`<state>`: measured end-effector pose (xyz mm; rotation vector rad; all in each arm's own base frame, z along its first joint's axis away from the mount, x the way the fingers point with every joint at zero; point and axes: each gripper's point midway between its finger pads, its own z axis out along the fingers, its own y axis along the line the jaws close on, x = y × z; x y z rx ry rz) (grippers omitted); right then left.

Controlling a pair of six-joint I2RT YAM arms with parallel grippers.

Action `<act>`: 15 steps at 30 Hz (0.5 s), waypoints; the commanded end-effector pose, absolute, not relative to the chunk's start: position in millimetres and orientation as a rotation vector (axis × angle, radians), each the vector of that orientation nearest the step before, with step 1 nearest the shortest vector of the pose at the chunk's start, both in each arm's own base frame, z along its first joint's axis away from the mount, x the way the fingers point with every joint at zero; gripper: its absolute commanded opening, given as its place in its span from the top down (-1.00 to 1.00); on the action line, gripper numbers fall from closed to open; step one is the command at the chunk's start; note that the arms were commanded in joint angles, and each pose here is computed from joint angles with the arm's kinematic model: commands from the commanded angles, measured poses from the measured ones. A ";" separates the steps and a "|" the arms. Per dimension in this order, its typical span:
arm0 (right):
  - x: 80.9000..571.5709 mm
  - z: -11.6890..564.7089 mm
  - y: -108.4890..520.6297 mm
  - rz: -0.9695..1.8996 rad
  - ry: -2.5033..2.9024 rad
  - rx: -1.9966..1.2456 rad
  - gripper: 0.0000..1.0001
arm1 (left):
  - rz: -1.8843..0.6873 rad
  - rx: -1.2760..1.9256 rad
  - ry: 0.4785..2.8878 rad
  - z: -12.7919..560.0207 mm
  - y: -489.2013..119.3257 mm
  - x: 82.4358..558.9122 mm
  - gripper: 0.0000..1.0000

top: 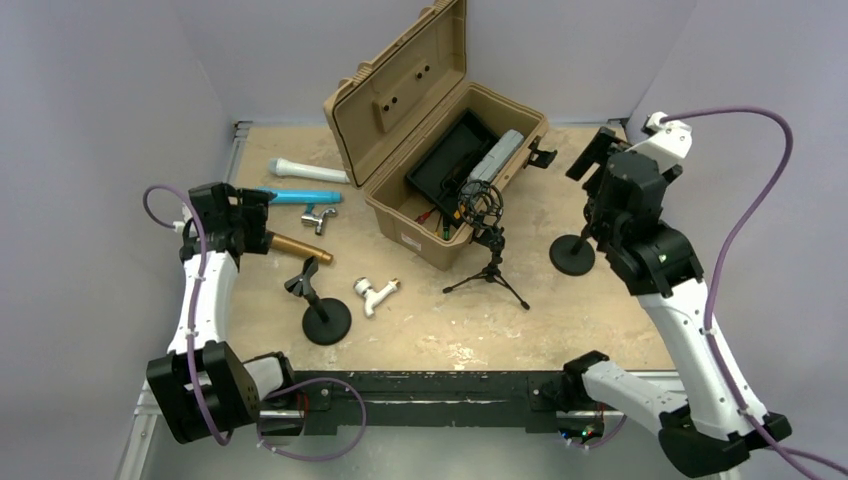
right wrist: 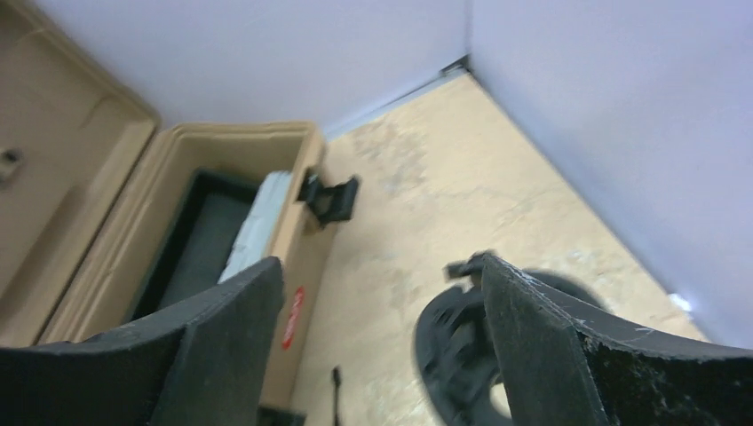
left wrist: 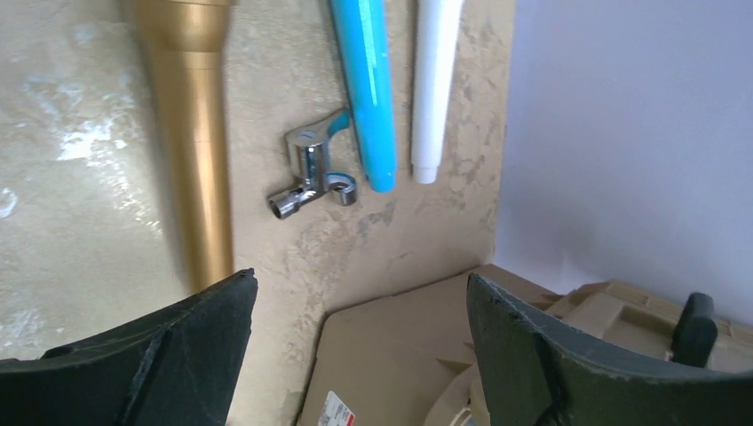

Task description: Remove the microphone from the stand

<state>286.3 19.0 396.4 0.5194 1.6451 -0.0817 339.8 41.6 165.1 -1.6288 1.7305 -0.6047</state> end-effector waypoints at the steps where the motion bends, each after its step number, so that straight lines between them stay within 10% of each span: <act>1: 310.1 412.7 -1.8 -0.089 1.608 0.461 -0.58 | -0.643 -1.452 1.758 199.5 34.2 351.8 -0.71; 15: 315.2 390.1 -17.1 -0.197 1.680 0.467 -0.59 | -0.723 -1.370 1.785 208.5 19.0 360.0 -0.70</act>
